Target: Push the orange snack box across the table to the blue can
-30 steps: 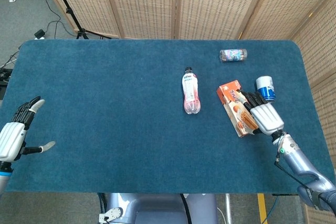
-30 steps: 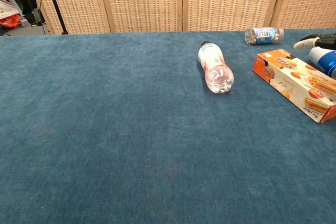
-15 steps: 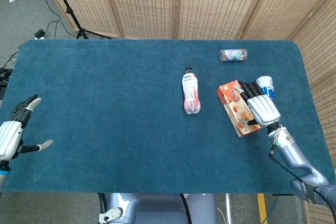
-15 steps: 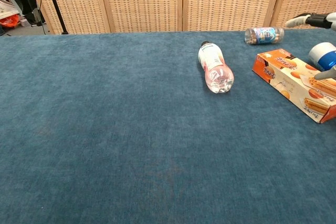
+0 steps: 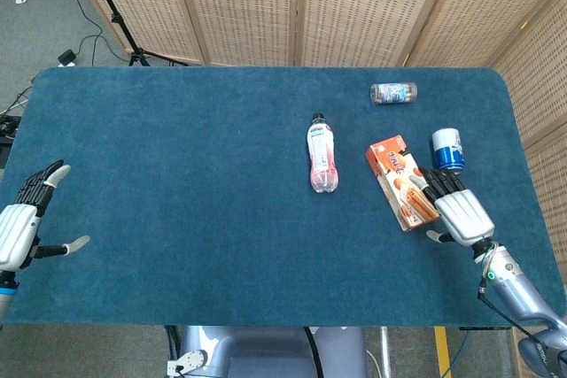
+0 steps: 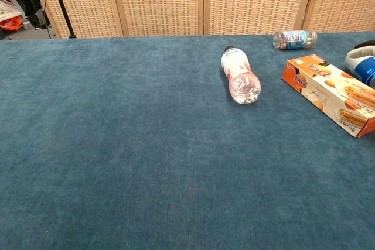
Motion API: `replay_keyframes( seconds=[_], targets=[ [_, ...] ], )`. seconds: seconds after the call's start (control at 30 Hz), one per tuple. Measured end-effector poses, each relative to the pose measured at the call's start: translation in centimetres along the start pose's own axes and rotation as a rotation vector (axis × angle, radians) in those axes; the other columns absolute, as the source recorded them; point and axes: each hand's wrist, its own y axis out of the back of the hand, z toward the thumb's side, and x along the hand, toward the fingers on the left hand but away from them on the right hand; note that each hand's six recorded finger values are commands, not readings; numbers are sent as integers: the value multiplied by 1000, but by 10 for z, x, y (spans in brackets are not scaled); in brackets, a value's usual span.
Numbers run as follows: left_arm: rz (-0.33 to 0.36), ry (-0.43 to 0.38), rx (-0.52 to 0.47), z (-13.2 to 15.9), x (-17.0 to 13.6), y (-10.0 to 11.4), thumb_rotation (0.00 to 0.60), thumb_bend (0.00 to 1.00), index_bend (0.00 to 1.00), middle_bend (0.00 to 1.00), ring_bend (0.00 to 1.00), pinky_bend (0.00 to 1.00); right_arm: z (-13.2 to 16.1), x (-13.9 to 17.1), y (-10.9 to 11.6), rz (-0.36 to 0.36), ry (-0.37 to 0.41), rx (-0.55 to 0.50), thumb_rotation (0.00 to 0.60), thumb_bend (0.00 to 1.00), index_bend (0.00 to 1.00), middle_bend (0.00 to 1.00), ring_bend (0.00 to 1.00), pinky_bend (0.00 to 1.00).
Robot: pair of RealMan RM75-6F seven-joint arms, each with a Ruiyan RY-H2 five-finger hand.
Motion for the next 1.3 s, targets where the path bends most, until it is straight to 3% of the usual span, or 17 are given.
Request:
replay_keyframes(
  seconds=[0.4, 0.67, 1.1, 1.3],
  targets=[
    [-1, 6, 4, -1, 0, -1, 600, 0, 0, 0, 0, 0, 6, -29, -25, 24, -25, -26, 600, 0, 0, 0, 0, 0],
    [-1, 11, 4, -2, 2, -1, 600, 0, 0, 0, 0, 0, 8, -56, -14, -8, -53, -49, 600, 0, 0, 0, 0, 0],
    [-5, 18, 3, -3, 2, -2, 600, 0, 0, 0, 0, 0, -8, -110, -2, -27, -216, -46, 600, 0, 0, 0, 0, 0],
    [-5, 20, 2, -3, 2, -2, 600, 0, 0, 0, 0, 0, -12, -121, 9, -55, -249, -41, 600, 0, 0, 0, 0, 0]
  ],
)
